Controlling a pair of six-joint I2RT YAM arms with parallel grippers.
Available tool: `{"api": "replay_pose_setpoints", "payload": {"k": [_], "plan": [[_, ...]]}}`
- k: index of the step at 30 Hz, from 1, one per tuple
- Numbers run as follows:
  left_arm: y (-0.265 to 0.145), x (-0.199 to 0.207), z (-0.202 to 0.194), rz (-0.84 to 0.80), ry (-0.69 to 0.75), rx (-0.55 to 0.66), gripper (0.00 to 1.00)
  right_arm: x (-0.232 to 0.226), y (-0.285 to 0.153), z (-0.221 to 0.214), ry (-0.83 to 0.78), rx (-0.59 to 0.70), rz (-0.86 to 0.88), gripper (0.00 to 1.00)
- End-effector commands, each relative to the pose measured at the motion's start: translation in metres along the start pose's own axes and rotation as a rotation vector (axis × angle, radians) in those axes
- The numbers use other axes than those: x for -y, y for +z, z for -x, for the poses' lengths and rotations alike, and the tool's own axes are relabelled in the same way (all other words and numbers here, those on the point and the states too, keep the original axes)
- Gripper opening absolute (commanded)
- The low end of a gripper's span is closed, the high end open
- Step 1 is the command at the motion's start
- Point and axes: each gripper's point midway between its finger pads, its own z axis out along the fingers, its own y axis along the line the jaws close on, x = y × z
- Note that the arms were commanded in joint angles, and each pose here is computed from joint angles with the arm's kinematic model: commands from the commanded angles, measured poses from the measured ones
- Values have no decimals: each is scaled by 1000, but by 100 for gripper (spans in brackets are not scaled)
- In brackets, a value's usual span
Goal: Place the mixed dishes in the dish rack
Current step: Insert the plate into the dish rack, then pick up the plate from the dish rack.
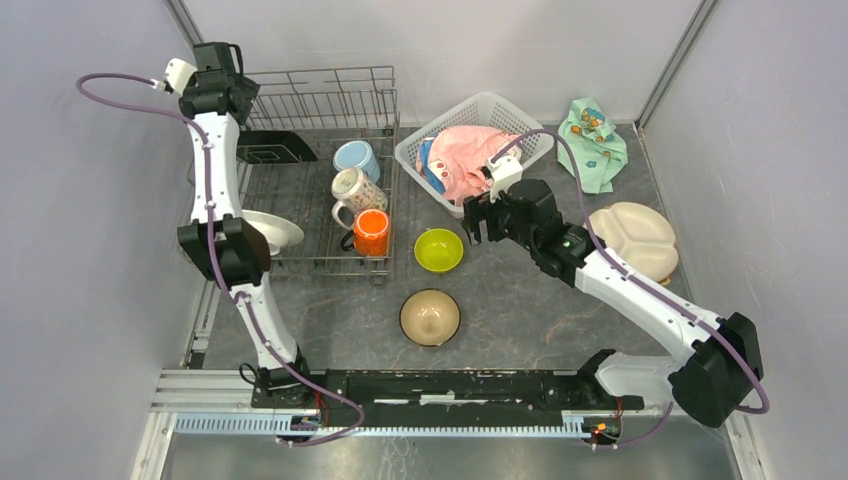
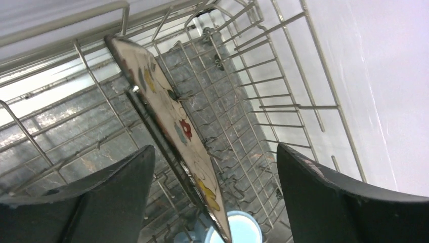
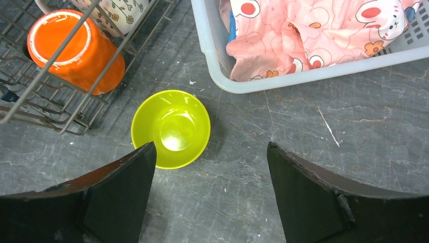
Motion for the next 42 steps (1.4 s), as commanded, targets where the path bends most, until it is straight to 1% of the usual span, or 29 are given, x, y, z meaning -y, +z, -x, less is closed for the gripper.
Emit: {"api": "replay_pose_setpoints", "payload": {"k": [1,6,10,13,15,18,21,22,24,25,26,27,29,33,39,42], "plan": [[-63,24,40,-175,135,74,100,0,-3,32,39,44,-12,87],[-90,12,16,-188,221,-17,100,-8,-5,35,81,27,20,86],[-112,-12,6,-101,311,-19,100,-11,-4,38,83,7,27,85],[-125,-42,10,-11,302,-5,100,-14,-1,38,86,-11,39,85],[-137,-71,14,95,242,7,100,-15,0,41,86,-15,39,85],[-150,-101,6,152,217,-72,100,-15,-1,46,88,-3,39,84],[-167,-123,5,206,174,-120,99,-15,-3,49,89,14,44,84],[-171,-126,3,200,149,-131,94,-15,-3,49,89,18,45,84],[-182,-138,-3,197,42,-170,79,-16,-3,50,87,22,50,84],[-186,-142,-9,191,-1,-204,73,-15,-3,51,84,25,49,84],[-188,-146,-16,190,-12,-239,67,-16,-4,51,79,28,50,84],[-189,-149,-23,188,-2,-271,65,-15,-5,51,77,32,50,84],[-186,-160,-36,219,18,-304,63,-15,-6,49,75,40,52,84],[-177,-180,-44,305,-9,-295,59,-14,-7,44,67,45,56,83],[-153,-177,-58,364,-15,-350,58,-14,-5,43,56,52,54,83],[-143,-166,-54,354,-1,-343,58,-12,-4,44,50,53,48,83]]}}
